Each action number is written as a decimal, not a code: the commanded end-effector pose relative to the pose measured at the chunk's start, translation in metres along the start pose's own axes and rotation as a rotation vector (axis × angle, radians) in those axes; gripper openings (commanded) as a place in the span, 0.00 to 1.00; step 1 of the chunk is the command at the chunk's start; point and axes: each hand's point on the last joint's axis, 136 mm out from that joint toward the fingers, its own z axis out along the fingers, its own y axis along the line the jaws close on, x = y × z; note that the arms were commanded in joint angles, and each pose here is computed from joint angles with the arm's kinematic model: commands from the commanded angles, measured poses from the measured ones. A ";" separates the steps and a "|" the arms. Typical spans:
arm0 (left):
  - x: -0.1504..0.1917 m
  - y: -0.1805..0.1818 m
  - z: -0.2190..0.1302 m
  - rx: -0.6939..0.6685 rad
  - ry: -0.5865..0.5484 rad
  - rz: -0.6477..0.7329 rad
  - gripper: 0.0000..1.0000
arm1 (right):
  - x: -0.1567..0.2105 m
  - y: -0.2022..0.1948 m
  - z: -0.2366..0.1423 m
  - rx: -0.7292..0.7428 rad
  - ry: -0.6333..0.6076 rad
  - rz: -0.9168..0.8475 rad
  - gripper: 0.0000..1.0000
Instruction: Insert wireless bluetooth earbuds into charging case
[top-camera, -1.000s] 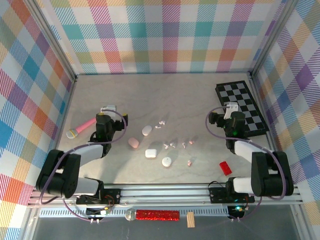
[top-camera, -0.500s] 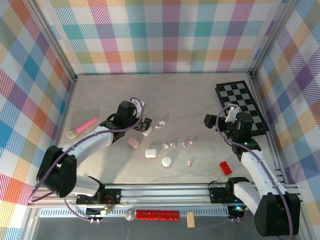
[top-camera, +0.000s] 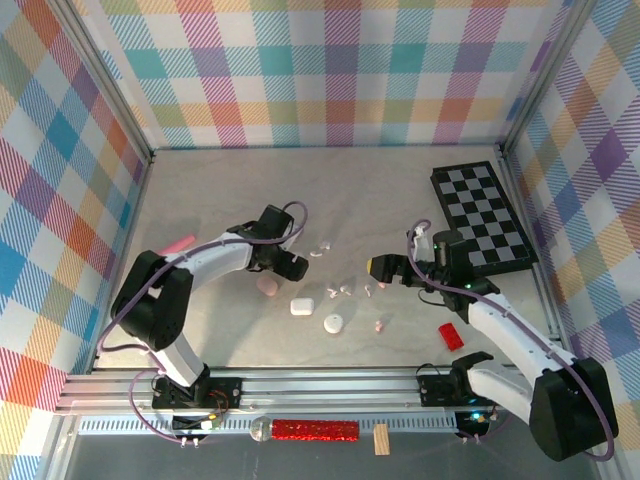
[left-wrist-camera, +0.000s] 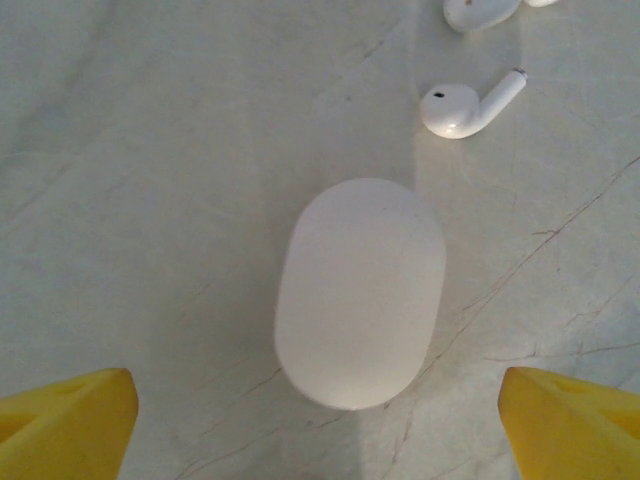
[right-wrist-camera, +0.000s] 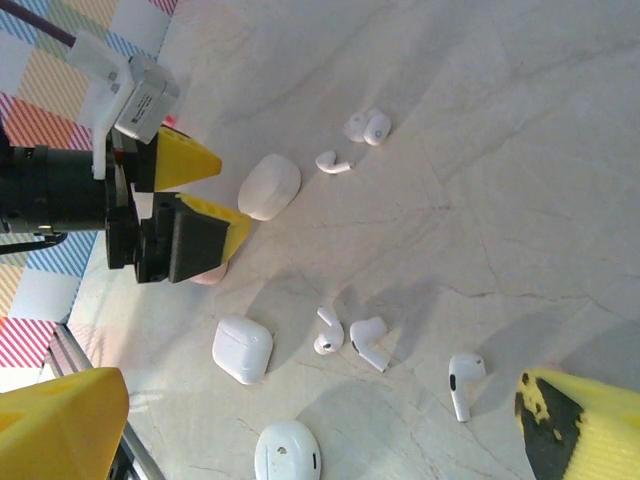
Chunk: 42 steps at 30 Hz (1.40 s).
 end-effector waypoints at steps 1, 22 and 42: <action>0.002 -0.014 0.008 0.045 0.057 0.036 0.87 | 0.003 0.000 0.003 -0.003 0.000 0.011 0.99; 0.003 -0.015 0.022 -0.008 0.107 0.132 0.55 | 0.005 -0.015 0.008 0.056 -0.003 0.030 0.99; -0.053 -0.049 -0.053 0.082 -0.341 0.283 0.38 | -0.010 0.037 0.018 -0.189 0.136 0.270 1.00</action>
